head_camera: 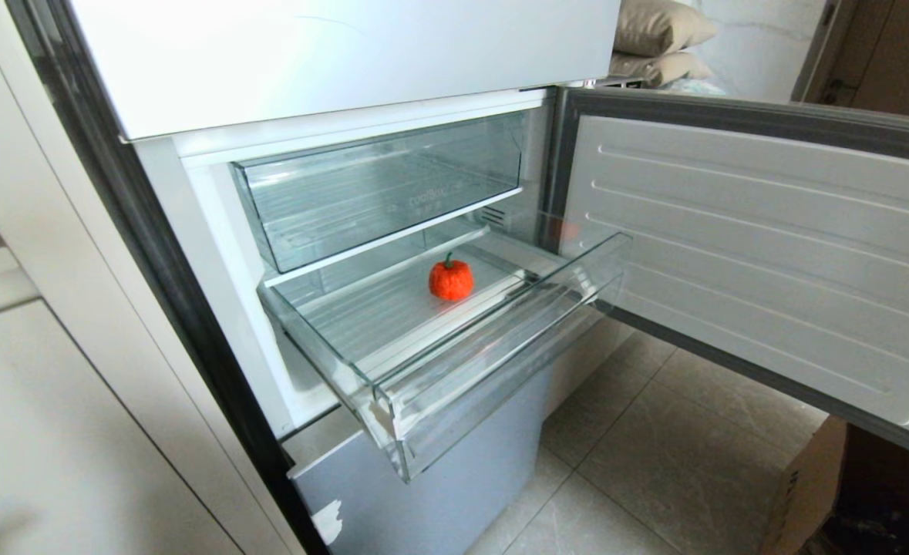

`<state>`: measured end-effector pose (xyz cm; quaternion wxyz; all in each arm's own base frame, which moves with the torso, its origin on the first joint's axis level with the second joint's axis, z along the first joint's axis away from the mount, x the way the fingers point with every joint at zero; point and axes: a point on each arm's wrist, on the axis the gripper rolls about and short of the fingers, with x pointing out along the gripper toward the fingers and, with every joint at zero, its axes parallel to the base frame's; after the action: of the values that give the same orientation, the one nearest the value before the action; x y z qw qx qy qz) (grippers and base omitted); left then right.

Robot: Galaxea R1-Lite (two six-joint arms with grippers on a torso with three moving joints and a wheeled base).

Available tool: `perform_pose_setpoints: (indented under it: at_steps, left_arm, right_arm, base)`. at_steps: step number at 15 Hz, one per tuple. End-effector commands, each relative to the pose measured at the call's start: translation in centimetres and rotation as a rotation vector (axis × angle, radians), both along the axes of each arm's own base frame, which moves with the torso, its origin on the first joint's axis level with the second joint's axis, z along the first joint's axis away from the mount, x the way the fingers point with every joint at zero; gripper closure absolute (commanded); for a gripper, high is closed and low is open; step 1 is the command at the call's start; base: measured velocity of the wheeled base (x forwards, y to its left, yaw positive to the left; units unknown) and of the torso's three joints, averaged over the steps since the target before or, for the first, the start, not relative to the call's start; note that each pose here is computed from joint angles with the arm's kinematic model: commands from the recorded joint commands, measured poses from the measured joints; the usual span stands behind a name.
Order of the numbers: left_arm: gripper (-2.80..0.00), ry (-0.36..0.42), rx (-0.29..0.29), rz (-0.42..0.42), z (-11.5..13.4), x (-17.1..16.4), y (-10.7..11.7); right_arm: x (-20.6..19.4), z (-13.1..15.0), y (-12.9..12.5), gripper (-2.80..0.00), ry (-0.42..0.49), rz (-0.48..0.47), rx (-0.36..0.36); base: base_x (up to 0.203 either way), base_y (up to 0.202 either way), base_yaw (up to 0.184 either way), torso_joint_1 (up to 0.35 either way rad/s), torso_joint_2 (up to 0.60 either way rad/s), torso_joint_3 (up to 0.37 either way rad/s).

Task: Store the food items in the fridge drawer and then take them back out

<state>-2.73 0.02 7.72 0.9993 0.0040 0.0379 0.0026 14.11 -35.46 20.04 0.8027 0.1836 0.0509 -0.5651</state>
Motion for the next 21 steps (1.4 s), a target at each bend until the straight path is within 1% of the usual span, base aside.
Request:
perform_pose_setpoints:
  at_steps: [1,5,7,9,12,14,21]
  left_arm:
    - [0.00,0.001,0.000,0.001,0.0,0.0,0.0]
    - [0.00,0.001,0.000,0.001,0.0,0.0,0.0]
    - [0.00,0.001,0.000,0.001,0.0,0.0,0.0]
    - [0.00,0.001,0.000,0.001,0.0,0.0,0.0]
    - [0.00,0.001,0.000,0.001,0.0,0.0,0.0]
    - [0.00,0.001,0.000,0.001,0.0,0.0,0.0]
    - [0.00,0.001,0.000,0.001,0.0,0.0,0.0]
  right_arm:
    - [0.9,-2.7,-2.6,0.00,0.016,-0.002,0.044]
    - [2.1,-4.8,-5.6,0.00,0.027,0.000,0.050]
    - [2.4,-5.5,-6.1,0.00,0.044,0.014,0.052]
    - [2.9,-6.0,-6.6,0.00,0.043,0.022,0.049]
    - [3.3,-5.8,-6.8,0.00,0.029,0.040,0.038]
    - [4.0,-5.9,-6.7,0.00,0.019,0.077,0.041]
    - [5.3,-6.5,-6.3,0.00,0.015,0.103,0.057]
  base:
    - [0.000,0.000,0.000,0.000,0.00,0.000]
    - [0.000,0.000,0.000,0.000,0.00,0.000]
    - [0.000,0.000,0.000,0.000,0.00,0.000]
    - [0.000,0.000,0.000,0.000,0.00,0.000]
    - [0.000,0.000,0.000,0.000,0.00,0.000]
    - [0.000,0.000,0.000,0.000,0.00,0.000]
    - [0.000,0.000,0.000,0.000,0.00,0.000]
